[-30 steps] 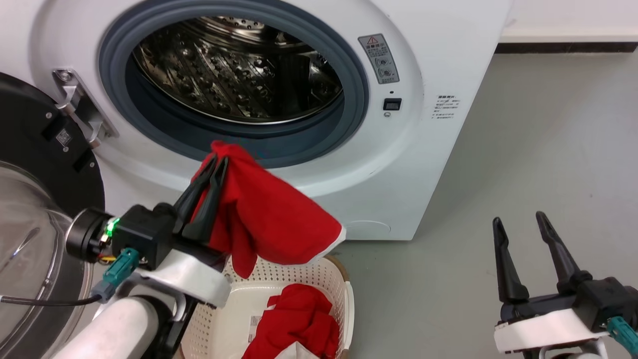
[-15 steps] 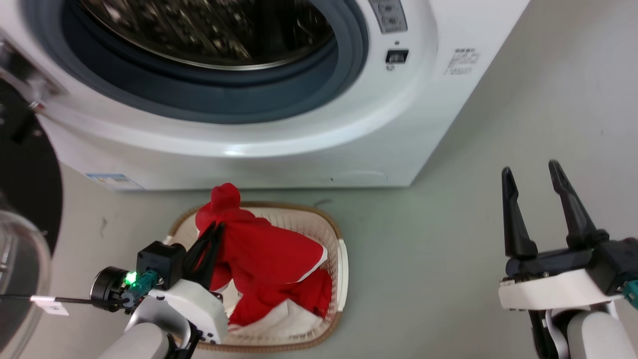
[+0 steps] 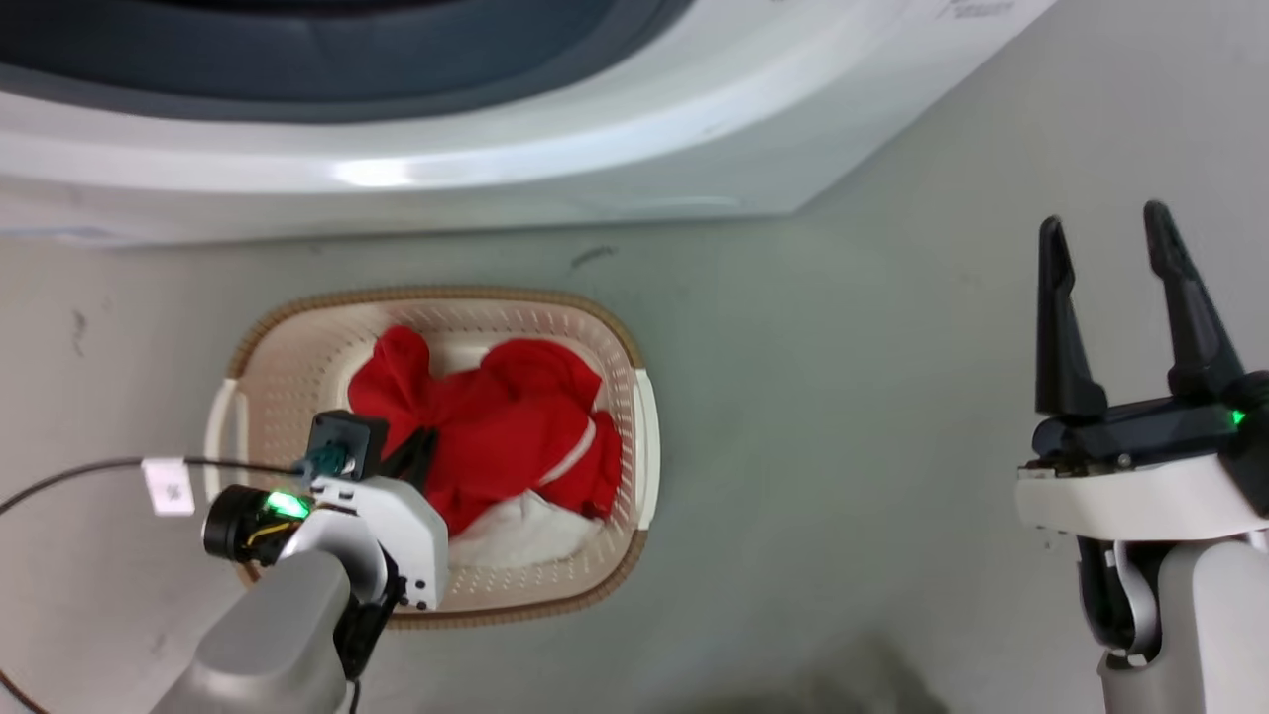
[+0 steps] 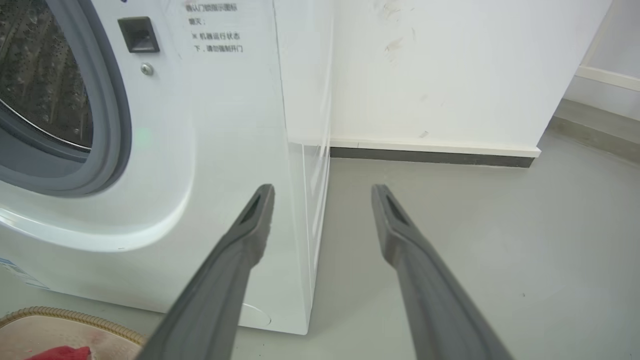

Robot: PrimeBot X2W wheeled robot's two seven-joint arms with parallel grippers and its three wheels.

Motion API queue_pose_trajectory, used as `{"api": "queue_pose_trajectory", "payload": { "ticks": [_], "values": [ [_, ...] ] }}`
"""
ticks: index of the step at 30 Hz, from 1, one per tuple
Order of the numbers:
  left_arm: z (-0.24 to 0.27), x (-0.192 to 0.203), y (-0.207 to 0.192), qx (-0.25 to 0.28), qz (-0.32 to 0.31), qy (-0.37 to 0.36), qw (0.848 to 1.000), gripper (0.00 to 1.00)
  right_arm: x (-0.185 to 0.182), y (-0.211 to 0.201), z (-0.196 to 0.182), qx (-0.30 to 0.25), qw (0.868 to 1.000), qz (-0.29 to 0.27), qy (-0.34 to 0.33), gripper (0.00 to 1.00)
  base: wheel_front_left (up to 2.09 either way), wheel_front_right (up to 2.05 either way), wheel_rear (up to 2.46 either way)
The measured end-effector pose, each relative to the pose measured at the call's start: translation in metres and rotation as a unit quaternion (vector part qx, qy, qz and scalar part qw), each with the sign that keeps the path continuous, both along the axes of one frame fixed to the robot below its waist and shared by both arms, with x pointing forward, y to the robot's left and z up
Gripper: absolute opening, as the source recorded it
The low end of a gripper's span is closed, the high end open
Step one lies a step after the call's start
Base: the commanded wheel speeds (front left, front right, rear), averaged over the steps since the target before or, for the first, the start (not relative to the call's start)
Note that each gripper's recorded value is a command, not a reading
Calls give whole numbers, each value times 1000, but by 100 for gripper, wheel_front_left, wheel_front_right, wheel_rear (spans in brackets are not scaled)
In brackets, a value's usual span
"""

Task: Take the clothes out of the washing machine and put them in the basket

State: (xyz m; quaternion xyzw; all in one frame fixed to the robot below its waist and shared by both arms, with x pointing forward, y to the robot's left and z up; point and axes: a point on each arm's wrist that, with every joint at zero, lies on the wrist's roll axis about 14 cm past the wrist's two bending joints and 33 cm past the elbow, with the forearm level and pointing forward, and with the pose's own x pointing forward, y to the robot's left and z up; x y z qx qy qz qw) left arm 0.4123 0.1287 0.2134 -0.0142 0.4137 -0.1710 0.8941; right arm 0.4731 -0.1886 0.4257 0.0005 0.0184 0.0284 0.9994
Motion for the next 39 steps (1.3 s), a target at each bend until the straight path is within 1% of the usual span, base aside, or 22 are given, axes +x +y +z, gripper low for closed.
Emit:
{"api": "queue_pose_trajectory", "payload": {
  "ticks": [6, 10, 16, 19, 20, 21, 22, 29, 33, 39],
  "values": [
    [-55, -16, 5, 38, -22, 94, 995, 0, 8, -8, -31, -7, 1000, -9, 28, 100, 0, 0, 0],
    [-81, -24, 6, 52, -20, 142, 988, 0, 13, -10, -49, -7, 999, -12, 44, 100, 0, 0, 0],
    [-106, -42, 6, 66, -19, 206, 976, 0, 16, -14, -68, -8, 998, -16, 60, 100, 0, 0, 0],
    [-111, -48, 4, 70, -24, 223, 972, 0, 18, -15, -71, -8, 998, -16, 61, 100, 0, 0, 0],
    [-111, -48, 3, 69, -25, 223, 972, 9, 18, -15, -70, -8, 998, -16, 61, 100, 0, 0, 0],
    [-110, -47, 1, 69, -26, 222, 972, 89, 18, -15, -70, -8, 998, -17, 60, 100, 0, 0, 0],
    [-109, -45, 1, 69, -25, 217, 973, 100, 18, -15, -69, -8, 998, -17, 60, 100, 0, 0, 0],
    [-83, -34, -6, 56, -35, 156, 986, 100, 16, -13, -45, -4, 999, -15, 38, 100, 0, 0, 0],
    [-59, -31, -8, 45, -27, 113, 992, 100, 9, -9, -28, 0, 1000, -13, 26, 100, 0, 0, 0],
    [-20, -28, -3, 37, -3, 57, 998, 100, -7, -1, -2, 3, 1000, -3, 9, 100, 0, 0, 0]
  ]
}}
